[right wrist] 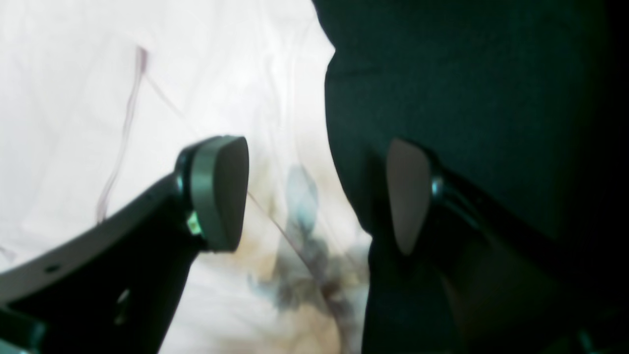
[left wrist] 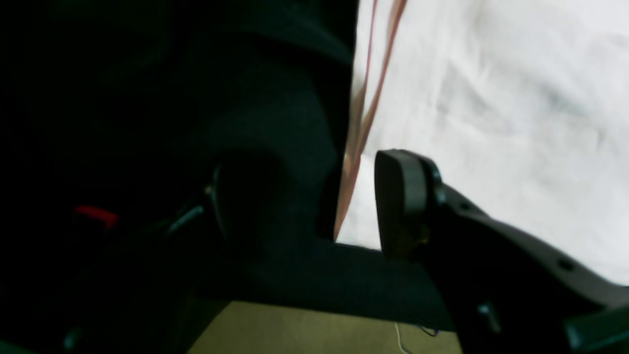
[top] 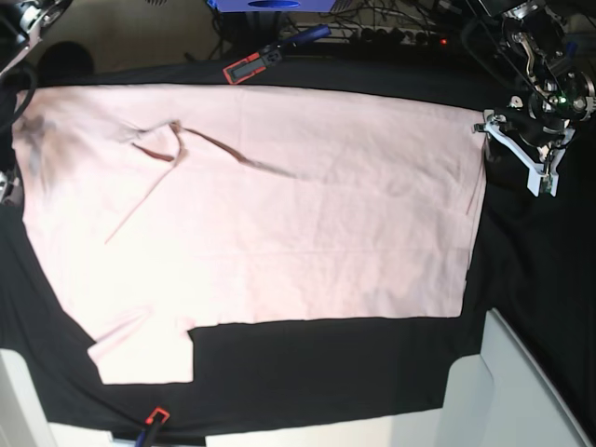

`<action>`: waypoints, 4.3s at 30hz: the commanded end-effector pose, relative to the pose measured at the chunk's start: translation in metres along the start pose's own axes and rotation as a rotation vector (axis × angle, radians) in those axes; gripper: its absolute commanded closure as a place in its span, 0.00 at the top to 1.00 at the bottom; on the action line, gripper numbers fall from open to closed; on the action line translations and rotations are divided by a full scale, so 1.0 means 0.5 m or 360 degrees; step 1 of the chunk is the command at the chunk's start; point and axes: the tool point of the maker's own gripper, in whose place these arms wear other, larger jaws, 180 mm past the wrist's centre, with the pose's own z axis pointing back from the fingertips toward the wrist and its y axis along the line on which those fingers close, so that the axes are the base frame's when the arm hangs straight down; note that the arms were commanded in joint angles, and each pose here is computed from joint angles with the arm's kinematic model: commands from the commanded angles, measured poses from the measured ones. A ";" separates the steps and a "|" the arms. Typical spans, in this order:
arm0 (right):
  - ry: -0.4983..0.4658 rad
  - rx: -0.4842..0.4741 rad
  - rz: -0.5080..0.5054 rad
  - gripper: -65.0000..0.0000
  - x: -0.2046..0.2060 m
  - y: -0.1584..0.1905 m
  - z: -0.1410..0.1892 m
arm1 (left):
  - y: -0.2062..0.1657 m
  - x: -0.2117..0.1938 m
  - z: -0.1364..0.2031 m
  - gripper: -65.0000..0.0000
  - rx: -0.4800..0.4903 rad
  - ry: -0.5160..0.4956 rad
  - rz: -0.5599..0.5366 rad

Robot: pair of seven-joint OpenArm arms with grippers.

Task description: Fold the T-shirt properly

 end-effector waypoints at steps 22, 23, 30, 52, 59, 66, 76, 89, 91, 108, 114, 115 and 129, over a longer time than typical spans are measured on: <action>0.0178 -0.0167 -0.0205 0.64 -0.110 -0.093 0.066 | -0.071 -0.056 0.012 0.61 -0.0123 0.0020 0.0131; 0.0184 -0.0167 -0.0206 0.65 -0.115 -0.094 0.067 | -0.075 -0.052 0.019 0.61 -0.0154 -0.0014 0.0162; 0.0215 -0.0178 -0.0202 0.64 -0.132 -0.097 0.071 | -0.001 -0.062 0.073 0.61 -0.0154 -0.0158 0.0396; 0.0257 -0.0197 -0.0212 0.64 -0.161 -0.107 0.082 | 0.008 -0.117 -0.002 0.61 -0.0298 -0.0076 0.0512; 0.0257 -0.0197 -0.0212 0.64 -0.161 -0.107 0.082 | 0.000 -0.103 -0.011 0.61 -0.0316 -0.0098 0.0531; 0.0255 -0.0197 -0.0212 0.64 -0.160 -0.107 0.081 | -0.003 -0.098 -0.014 0.60 -0.0322 -0.0107 0.0537; 0.0251 -0.0200 -0.0209 0.64 -0.158 -0.109 0.082 | -0.070 -0.105 -0.045 0.60 -0.0452 -0.0077 0.0542; 0.0250 -0.0202 -0.0208 0.64 -0.157 -0.110 0.083 | -0.068 -0.120 -0.041 0.09 -0.0443 -0.0062 0.0556; 0.0250 -0.0202 -0.0208 0.64 -0.157 -0.110 0.083 | -0.065 -0.132 -0.036 0.09 -0.0431 -0.0040 0.0554; 0.0252 -0.0201 -0.0201 0.64 -0.156 -0.110 0.082 | -0.020 -0.169 0.000 0.08 -0.0282 0.0017 0.0531; 0.0255 -0.0197 -0.0198 0.64 -0.156 -0.107 0.081 | -0.018 -0.179 0.008 0.08 -0.0273 0.0031 0.0516; 0.0255 -0.0197 -0.0198 0.64 -0.156 -0.107 0.081 | -0.018 -0.181 0.008 0.08 -0.0273 0.0034 0.0516; 0.0255 -0.0195 -0.0200 0.64 -0.157 -0.106 0.080 | -0.017 -0.193 0.012 0.10 -0.0268 0.0055 0.0518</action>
